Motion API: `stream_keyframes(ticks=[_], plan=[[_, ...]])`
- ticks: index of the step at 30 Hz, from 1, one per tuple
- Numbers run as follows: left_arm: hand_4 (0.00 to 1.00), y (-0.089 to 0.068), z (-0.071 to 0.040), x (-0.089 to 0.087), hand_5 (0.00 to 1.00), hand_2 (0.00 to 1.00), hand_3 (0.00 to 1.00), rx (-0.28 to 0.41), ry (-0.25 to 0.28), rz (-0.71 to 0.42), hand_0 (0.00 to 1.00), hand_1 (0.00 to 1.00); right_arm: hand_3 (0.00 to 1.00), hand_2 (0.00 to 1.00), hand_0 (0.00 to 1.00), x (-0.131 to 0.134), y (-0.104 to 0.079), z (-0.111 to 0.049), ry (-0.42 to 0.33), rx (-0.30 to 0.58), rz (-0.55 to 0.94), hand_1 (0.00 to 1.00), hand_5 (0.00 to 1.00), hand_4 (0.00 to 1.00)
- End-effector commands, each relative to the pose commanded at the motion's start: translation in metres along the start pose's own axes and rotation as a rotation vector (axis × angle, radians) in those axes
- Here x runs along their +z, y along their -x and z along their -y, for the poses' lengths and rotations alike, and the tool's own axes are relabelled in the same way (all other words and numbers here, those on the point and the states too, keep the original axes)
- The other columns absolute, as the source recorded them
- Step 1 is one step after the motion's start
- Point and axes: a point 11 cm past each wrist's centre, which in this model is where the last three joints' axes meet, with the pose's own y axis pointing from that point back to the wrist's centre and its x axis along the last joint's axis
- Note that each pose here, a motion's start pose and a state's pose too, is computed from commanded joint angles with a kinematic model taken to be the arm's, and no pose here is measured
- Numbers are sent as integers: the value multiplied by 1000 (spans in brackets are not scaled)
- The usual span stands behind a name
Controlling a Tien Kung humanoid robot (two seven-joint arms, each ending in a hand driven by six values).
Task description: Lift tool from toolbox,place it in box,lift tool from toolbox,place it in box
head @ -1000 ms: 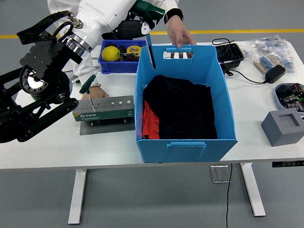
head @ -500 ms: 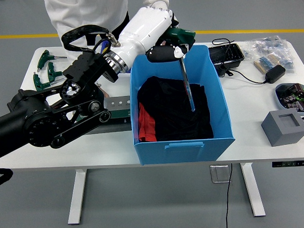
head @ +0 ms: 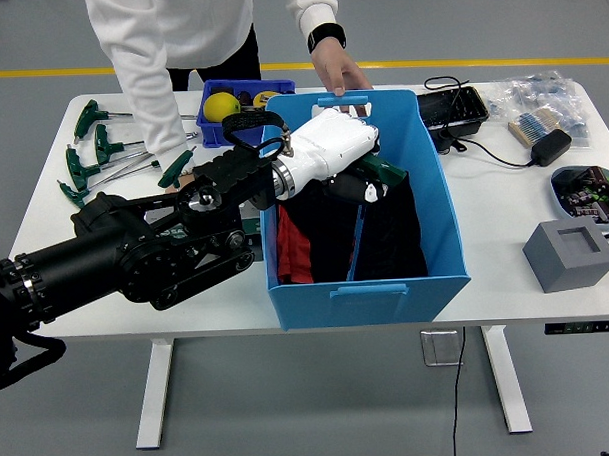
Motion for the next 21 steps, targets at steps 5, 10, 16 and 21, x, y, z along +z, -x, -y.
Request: stream_keyframes(ticks=[5, 10, 16, 21], plan=[[610, 4, 6, 12, 416, 85, 93, -15, 28, 1, 244, 69, 571, 722, 687, -1, 0, 0, -1, 0, -1, 669, 700, 776], [610, 5, 11, 15, 416, 85, 93, -23, 34, 27, 244, 69, 571, 722, 687, -3, 0, 0, -4, 0, -6, 669, 700, 776], [808, 13, 10, 11, 620, 208, 309, -33, 39, 54, 327, 202, 572, 722, 690, -5, 0, 0, -7, 0, -8, 671, 700, 777], [889, 21, 8, 5, 663, 429, 559, -54, 29, 66, 404, 363, 573, 722, 691, -7, -1, 0, -10, 0, -16, 671, 700, 777]])
